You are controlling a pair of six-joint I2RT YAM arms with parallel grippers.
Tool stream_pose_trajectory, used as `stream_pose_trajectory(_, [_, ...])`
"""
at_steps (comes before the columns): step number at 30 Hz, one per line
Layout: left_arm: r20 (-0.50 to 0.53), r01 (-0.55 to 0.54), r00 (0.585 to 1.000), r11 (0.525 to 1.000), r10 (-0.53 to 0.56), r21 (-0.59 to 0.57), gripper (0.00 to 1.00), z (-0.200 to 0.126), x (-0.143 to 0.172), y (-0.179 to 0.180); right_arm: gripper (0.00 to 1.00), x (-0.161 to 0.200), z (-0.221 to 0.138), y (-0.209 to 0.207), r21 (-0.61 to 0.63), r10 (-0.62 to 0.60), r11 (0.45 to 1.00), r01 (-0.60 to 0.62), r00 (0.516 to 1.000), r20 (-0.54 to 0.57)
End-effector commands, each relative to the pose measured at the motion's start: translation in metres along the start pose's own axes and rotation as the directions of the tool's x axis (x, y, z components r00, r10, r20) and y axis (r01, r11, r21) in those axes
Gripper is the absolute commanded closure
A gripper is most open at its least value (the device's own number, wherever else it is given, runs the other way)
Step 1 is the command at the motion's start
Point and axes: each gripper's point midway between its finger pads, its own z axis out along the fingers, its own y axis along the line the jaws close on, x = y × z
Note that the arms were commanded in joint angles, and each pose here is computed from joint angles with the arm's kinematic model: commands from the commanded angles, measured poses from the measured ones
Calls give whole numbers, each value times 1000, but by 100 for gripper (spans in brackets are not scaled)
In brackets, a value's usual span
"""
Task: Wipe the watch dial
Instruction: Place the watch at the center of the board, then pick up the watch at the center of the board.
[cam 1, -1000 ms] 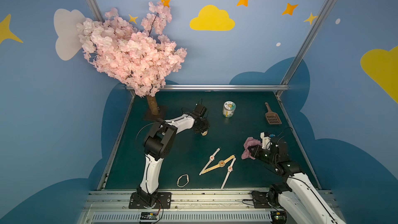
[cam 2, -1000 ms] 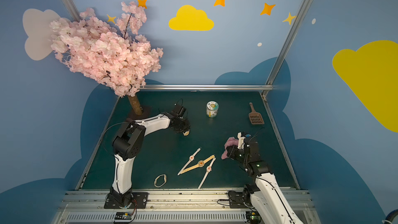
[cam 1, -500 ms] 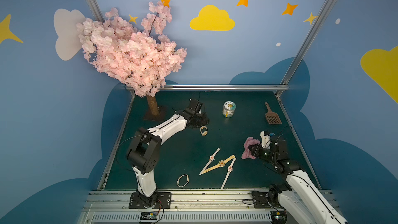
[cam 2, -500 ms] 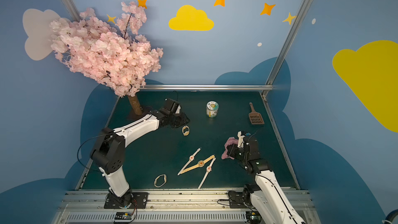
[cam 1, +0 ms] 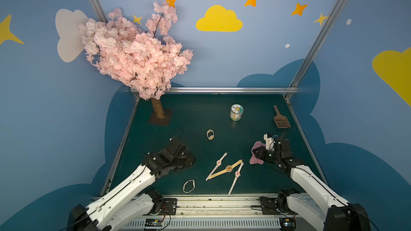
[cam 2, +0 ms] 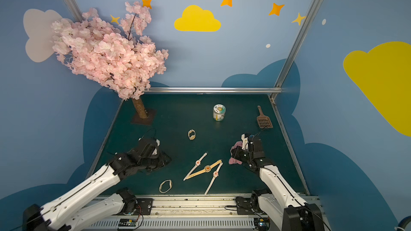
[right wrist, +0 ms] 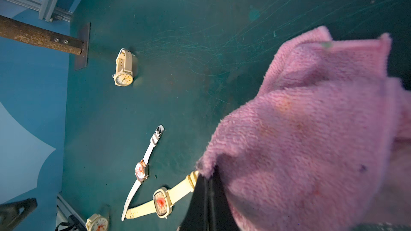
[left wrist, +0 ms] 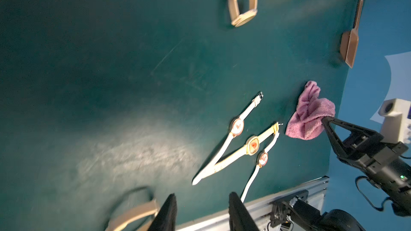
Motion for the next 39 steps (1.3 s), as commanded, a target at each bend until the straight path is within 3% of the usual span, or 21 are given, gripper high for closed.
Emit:
stream_pose_trajectory(1, [-6,247,969,965,-248,-84,60,-11,26,39,100,-14,3,22,-84,-42,996,42,999,6])
stream_pose_trajectory(8, [-97,328,933,928,-348,-177,53,-6,66,66,100,-9,7,25,-99,-58,994,56,998,-23])
stream_pose_trajectory(17, [-131,363,913,916,-386,-168,48,30,74,54,100,-6,2,19,-71,-60,996,60,998,1])
stream_pose_trajectory(29, [-51,470,877,874,-478,-120,44,49,65,65,100,-2,2,15,-57,-40,998,39,999,-13])
stream_pose_trajectory(39, [-6,492,868,863,-496,-117,46,57,59,72,100,0,0,15,-54,-28,998,27,999,-19])
